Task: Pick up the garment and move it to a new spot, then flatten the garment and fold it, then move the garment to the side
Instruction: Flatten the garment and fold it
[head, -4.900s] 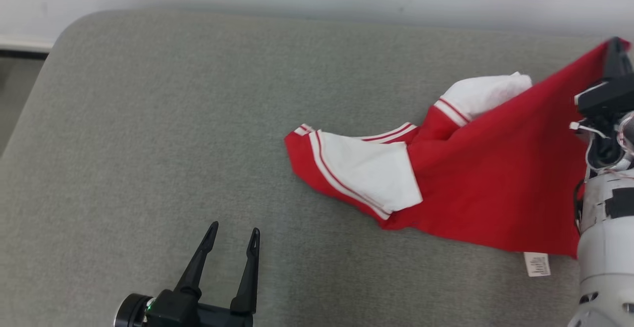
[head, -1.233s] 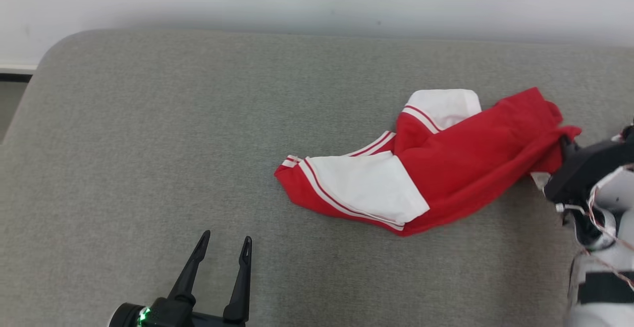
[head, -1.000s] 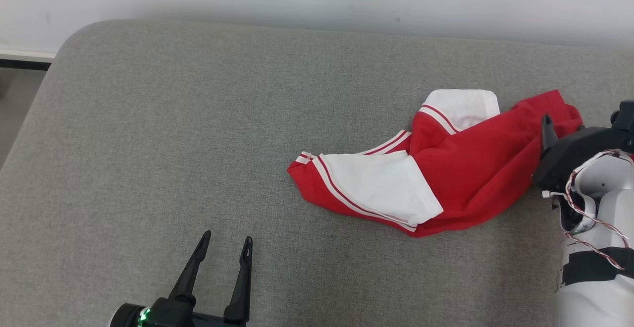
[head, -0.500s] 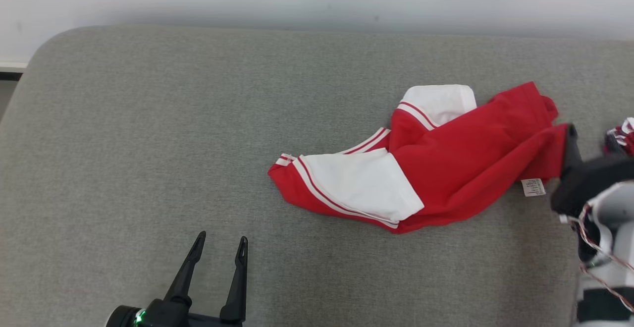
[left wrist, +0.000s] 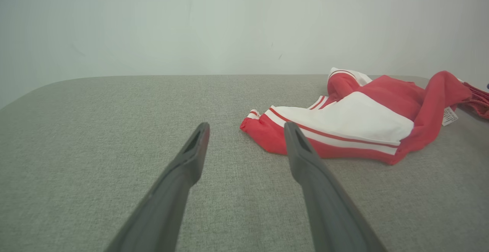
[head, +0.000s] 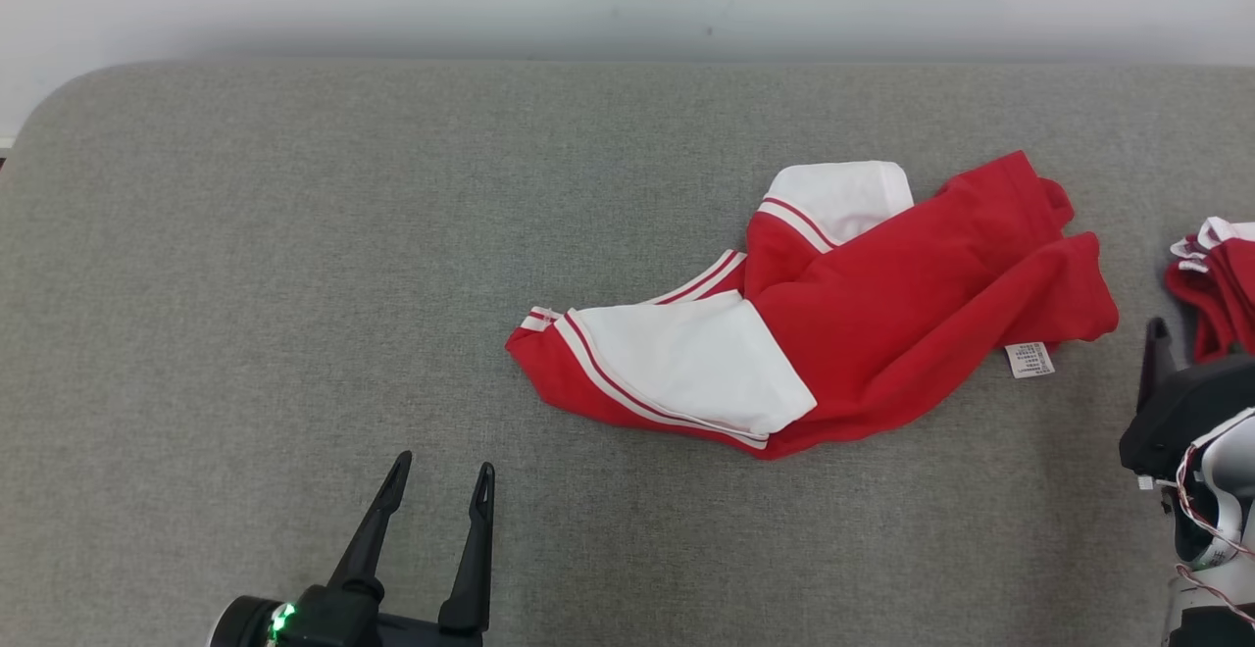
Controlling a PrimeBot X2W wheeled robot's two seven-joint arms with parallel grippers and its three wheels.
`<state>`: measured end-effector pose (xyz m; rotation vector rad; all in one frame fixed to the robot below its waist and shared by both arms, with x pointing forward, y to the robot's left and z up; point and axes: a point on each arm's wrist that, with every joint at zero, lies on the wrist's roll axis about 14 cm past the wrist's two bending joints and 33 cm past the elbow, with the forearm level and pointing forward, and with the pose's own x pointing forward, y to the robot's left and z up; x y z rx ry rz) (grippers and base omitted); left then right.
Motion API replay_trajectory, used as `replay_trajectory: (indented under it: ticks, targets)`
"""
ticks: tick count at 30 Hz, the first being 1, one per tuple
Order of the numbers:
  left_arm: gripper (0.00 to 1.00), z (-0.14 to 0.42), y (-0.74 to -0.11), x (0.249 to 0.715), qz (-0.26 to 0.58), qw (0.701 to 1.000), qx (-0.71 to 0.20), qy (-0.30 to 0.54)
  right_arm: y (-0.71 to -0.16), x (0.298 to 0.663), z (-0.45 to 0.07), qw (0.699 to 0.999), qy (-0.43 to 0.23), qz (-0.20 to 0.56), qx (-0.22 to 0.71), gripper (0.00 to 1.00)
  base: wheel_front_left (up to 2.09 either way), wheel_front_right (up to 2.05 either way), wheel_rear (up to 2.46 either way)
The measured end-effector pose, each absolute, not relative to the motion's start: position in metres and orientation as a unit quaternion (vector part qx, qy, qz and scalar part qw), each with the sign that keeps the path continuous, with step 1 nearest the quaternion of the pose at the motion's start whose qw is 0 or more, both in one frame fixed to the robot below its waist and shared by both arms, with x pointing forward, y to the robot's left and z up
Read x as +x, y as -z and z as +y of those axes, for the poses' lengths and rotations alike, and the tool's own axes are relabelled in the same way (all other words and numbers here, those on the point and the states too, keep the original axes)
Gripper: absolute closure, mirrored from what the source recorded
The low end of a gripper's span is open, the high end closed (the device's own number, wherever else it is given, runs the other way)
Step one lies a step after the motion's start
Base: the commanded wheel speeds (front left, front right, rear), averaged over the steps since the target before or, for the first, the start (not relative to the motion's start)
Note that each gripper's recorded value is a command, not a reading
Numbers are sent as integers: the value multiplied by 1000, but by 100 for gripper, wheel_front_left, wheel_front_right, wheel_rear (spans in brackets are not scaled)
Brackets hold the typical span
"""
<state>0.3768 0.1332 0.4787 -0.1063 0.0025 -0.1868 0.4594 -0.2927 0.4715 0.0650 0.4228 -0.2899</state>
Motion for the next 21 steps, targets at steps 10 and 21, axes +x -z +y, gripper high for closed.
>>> replay_trajectory:
  ticks: [10,21]
  targets:
    - [0,144,-477,375,4,996,-49,78,-443,473,-258,962,94,254,37,0,0,0,0]
    - [0,145,-475,375,7,996,-47,76,-441,484,-231,966,50,251,44,0,0,0,0]
